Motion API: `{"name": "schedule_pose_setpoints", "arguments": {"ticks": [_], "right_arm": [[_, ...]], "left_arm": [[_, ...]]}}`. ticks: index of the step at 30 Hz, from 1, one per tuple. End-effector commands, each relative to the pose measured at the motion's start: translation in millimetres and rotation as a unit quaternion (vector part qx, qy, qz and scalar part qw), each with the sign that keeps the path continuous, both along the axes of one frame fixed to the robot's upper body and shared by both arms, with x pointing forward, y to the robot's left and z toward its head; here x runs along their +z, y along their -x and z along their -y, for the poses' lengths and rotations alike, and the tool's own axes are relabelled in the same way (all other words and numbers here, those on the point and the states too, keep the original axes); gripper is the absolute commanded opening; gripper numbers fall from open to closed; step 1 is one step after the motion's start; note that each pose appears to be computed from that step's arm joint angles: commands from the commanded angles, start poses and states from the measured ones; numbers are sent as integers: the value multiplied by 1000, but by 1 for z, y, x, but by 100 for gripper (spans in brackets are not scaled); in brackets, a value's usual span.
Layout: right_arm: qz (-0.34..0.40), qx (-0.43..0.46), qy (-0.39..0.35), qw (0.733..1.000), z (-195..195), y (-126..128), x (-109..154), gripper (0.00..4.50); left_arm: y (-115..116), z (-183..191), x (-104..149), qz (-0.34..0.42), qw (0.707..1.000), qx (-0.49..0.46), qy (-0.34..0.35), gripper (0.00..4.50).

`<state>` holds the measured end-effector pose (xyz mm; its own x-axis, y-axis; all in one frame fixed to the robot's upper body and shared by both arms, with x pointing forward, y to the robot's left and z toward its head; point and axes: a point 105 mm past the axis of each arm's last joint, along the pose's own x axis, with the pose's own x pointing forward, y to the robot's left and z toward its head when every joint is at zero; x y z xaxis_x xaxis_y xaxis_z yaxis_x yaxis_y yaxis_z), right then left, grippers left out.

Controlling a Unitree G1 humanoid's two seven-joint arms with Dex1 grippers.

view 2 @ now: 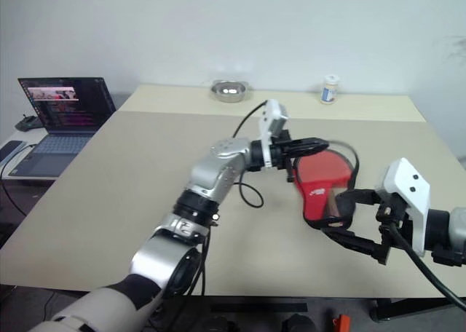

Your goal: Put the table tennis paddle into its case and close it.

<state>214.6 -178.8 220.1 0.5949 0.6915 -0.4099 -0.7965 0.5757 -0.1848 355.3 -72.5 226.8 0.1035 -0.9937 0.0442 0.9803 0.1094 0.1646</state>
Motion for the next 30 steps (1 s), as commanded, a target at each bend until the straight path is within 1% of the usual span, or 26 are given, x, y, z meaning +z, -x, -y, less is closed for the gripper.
{"name": "schedule_pose_setpoints", "arguments": {"ticks": [1, 3, 5, 6, 8, 10, 12, 15, 19, 21, 24, 30], "right_arm": [[26, -29, 11, 999, 9, -6, 5, 450], [27, -55, 10, 998, 15, -14, 1, 450], [25, -95, 2, 995, 27, -28, -6, 450], [29, -127, -5, 992, 36, -42, -10, 450], [27, -163, -10, 986, 49, -63, -21, 450], [26, -168, 5, 985, 51, -76, -31, 450], [7, -170, -8, 985, 51, -87, -43, 450], [-6, -229, -13, 973, 67, -115, -63, 450], [-32, -280, -37, 959, 80, -142, -82, 450], [-51, -283, -43, 957, 81, -148, -95, 450], [-64, -288, -23, 955, 88, -153, -110, 450], [-106, -259, -18, 960, 83, -152, -125, 450]], "left_arm": [[-2, -5, -5, 23, 1000, -2, -14, 3], [-4, -12, -9, 22, 1000, -1, -19, 3], [-5, -27, -14, 20, 999, -5, -29, 3], [-5, -41, -19, 19, 999, -10, -40, 3], [1, -67, -27, 21, 997, -27, -65, 3], [9, -85, -32, 16, 995, -47, -83, 3], [18, -102, -34, 12, 993, -60, -96, 3], [28, -122, -34, 0, 992, -66, -109, 3], [28, -133, -31, 2, 993, -40, -113, 3], [26, -135, -31, 4, 994, -24, -111, 3], [25, -133, -32, 9, 993, -18, -112, 3], [25, -133, -33, 12, 993, -14, -115, 3]]}}
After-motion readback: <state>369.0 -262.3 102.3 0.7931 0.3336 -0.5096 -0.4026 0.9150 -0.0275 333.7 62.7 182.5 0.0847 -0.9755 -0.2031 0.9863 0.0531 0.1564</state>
